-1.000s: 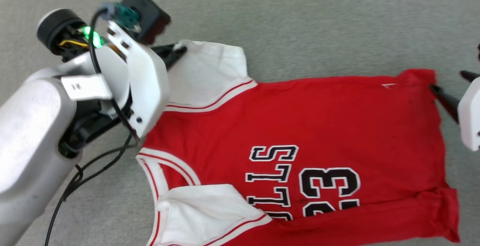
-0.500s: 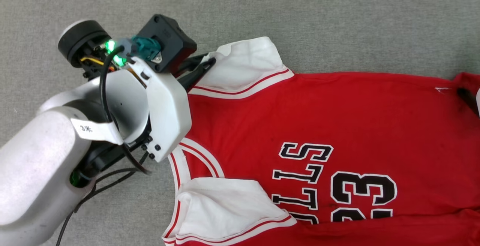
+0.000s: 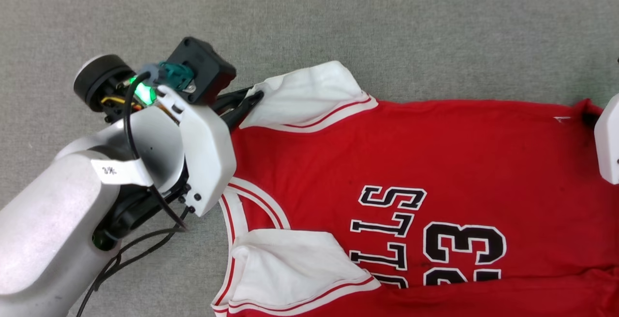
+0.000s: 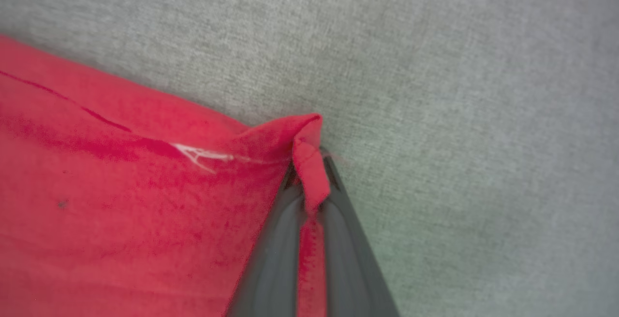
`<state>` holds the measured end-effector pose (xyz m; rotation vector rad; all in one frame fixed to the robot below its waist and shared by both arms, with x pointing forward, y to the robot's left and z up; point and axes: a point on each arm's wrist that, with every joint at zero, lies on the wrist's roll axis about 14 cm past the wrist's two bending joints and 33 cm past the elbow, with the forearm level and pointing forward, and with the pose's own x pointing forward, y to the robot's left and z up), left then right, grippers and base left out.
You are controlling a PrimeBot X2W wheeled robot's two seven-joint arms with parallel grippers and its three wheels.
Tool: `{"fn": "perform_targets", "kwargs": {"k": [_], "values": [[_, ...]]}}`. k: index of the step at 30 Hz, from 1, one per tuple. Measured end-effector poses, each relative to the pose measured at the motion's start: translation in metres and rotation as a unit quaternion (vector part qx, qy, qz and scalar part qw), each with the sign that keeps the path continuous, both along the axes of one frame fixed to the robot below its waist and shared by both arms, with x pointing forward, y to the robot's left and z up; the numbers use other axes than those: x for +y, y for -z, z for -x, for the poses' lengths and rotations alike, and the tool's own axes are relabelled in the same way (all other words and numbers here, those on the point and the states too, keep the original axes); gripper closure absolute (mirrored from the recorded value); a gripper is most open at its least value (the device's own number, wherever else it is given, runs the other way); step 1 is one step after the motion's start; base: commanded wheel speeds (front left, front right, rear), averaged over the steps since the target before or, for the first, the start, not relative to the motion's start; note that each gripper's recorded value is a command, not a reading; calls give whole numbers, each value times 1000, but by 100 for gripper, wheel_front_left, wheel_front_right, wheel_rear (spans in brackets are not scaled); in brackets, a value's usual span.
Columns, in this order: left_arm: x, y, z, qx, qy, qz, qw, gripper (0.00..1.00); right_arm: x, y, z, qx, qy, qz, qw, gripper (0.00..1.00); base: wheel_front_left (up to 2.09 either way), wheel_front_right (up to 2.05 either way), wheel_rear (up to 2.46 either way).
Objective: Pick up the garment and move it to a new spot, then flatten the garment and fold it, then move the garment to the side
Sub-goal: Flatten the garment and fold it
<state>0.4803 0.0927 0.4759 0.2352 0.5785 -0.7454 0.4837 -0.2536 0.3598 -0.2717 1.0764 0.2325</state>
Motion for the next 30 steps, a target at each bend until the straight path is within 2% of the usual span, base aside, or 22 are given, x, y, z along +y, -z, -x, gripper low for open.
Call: {"fn": "perform_targets", "kwargs": {"k": [5, 16, 24, 30], "values": [[6, -11, 8, -11, -17, 9, 1000, 100, -3, -24, 1, -47, 12, -18, 999, 100, 0, 0, 0], [13, -26, 62, -3, -39, 33, 999, 100, -14, -68, 46, -108, 34, -48, 992, 100, 0, 0, 0], [26, -11, 115, 38, -66, 38, 996, 100, -4, -64, 97, -104, 35, -75, 991, 100, 0, 0, 0], [28, 18, 159, 102, -74, 32, 992, 100, -5, -45, 132, -62, 41, -77, 994, 100, 0, 0, 0]]}}
